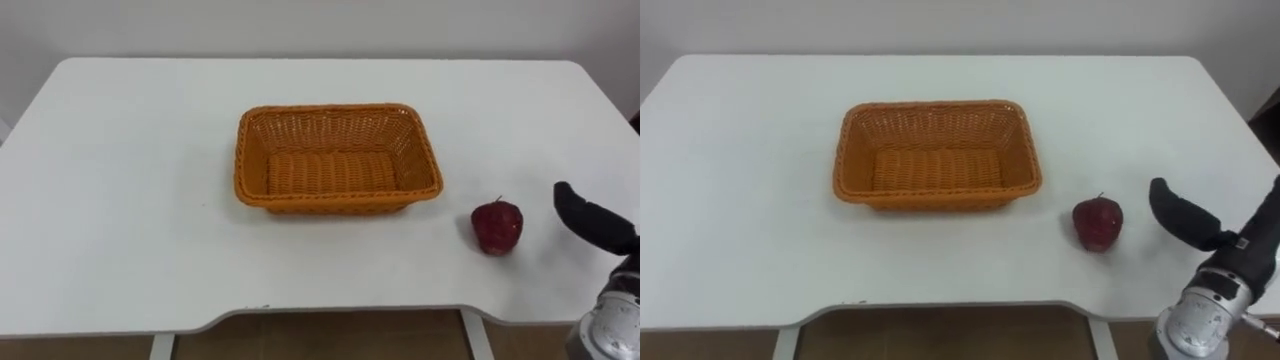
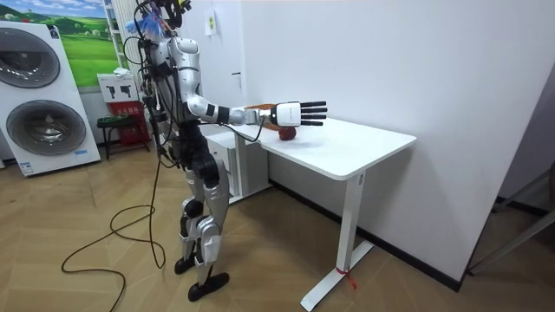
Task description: Pick and place apple
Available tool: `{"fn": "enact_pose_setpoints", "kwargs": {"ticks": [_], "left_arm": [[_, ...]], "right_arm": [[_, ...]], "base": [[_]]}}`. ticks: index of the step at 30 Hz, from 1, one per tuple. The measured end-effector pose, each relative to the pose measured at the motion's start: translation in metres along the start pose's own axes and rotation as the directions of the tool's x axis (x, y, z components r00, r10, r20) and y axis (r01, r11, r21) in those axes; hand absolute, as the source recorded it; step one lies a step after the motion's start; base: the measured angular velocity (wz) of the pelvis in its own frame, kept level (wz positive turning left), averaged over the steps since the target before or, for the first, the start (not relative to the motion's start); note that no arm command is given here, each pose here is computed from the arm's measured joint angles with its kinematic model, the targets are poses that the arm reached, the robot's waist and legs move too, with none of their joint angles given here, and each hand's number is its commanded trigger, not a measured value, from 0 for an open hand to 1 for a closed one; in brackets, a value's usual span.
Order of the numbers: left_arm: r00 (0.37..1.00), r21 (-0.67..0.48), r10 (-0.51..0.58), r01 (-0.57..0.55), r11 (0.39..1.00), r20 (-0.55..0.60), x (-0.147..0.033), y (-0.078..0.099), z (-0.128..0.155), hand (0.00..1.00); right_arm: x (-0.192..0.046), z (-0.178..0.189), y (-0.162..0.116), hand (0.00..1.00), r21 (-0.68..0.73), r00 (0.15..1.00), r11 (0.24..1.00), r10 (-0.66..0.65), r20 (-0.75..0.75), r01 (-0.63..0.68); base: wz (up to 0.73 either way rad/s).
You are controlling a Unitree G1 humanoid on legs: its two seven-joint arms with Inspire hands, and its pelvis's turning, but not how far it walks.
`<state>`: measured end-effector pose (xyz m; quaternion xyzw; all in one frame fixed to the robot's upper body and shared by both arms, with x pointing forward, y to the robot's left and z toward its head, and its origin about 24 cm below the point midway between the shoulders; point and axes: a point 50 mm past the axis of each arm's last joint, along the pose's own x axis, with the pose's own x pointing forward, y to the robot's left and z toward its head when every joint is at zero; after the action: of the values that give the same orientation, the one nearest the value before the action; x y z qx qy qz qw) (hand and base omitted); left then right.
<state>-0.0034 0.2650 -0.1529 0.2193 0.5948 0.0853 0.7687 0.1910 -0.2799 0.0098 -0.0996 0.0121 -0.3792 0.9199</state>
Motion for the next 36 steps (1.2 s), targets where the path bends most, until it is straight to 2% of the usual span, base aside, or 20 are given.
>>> {"fn": "enact_pose_setpoints", "kwargs": {"ticks": [8, 21, 30, 36], "left_arm": [[1.000, 0.004, -0.018, 0.018, 1.000, 0.004, 0.000, -0.001, 0.001, 0.00], [0.999, 0.003, -0.038, 0.038, 0.999, 0.020, 0.001, -0.002, 0.005, 0.00], [0.999, 0.006, -0.035, 0.035, 0.999, 0.025, 0.002, -0.001, 0.011, 0.00], [0.999, 0.020, -0.044, 0.044, 0.999, 0.025, 0.002, -0.004, 0.012, 0.00]], "right_arm": [[-0.002, 0.002, 0.005, 0.00, 0.004, 0.997, 0.997, 0.078, 0.006, -0.078], [-0.003, 0.007, 0.008, 0.00, 0.013, 0.991, 0.991, 0.134, 0.027, -0.135], [-0.006, 0.007, 0.016, 0.00, -0.076, 0.970, 0.970, 0.236, 0.059, -0.231], [-0.016, -0.010, 0.025, 0.00, -0.128, 0.941, 0.932, 0.337, -0.035, -0.338]], "base": [[0.00], [0.00], [0.00], [0.00]]}}
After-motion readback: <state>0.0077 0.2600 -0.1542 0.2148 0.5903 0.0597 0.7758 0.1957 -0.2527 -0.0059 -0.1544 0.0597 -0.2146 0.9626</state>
